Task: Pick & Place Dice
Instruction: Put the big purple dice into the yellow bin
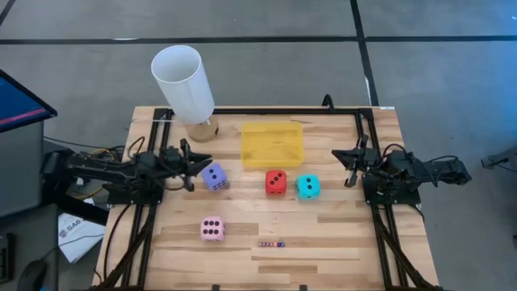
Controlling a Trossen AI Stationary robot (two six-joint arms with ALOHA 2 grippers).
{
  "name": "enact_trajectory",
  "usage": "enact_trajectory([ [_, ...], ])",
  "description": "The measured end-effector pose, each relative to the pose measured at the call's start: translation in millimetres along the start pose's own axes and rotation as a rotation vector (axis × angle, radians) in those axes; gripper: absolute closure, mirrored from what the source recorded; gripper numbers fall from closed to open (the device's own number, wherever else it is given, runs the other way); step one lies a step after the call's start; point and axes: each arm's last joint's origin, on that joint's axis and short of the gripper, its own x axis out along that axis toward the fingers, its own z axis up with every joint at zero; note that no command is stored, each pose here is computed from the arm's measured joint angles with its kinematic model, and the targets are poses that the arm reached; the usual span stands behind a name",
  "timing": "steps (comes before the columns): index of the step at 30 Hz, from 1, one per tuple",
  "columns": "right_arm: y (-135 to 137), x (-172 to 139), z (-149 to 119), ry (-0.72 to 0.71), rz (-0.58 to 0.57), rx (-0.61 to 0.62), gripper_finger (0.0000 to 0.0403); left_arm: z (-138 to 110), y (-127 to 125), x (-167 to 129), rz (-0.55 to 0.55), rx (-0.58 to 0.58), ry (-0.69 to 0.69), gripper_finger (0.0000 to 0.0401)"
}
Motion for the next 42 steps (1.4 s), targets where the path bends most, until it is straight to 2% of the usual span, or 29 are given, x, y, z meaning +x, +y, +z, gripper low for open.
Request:
enact_trajectory([
  [8, -0.1, 0.0, 0.0, 0.0, -0.001, 0.0, 0.04, 2.5, -10.0, 39.0, 0.052, 0.085, 0.206, 0.0396],
  [15, 0.0, 0.0, 0.1, -0.001, 0.0, 0.0, 0.04, 14.8, -17.1, 61.3, 0.076, 0.075, 0.352, 0.04],
  [26, -0.2, 0.0, 0.2, -0.001, -0.005, -0.014, 0.04, 36.6, -19.4, 63.1, 0.146, -0.009, 0.585, 0.0401],
  [32, -2.4, -0.1, 0.2, 0.011, -0.08, -0.054, 0.04, 41.8, -18.8, 59.4, 0.211, -0.11, 0.673, 0.0401],
  [38, -3.1, -0.2, 0.1, 0.015, -0.104, -0.054, 0.04, 44.9, -26.3, 64.2, 0.214, -0.099, 0.755, 0.0401],
  [42, -3.1, -0.2, 0.4, 0.012, -0.104, -0.052, 0.04, 39.5, -28.7, 67.3, 0.278, -0.097, 0.862, 0.0401],
])
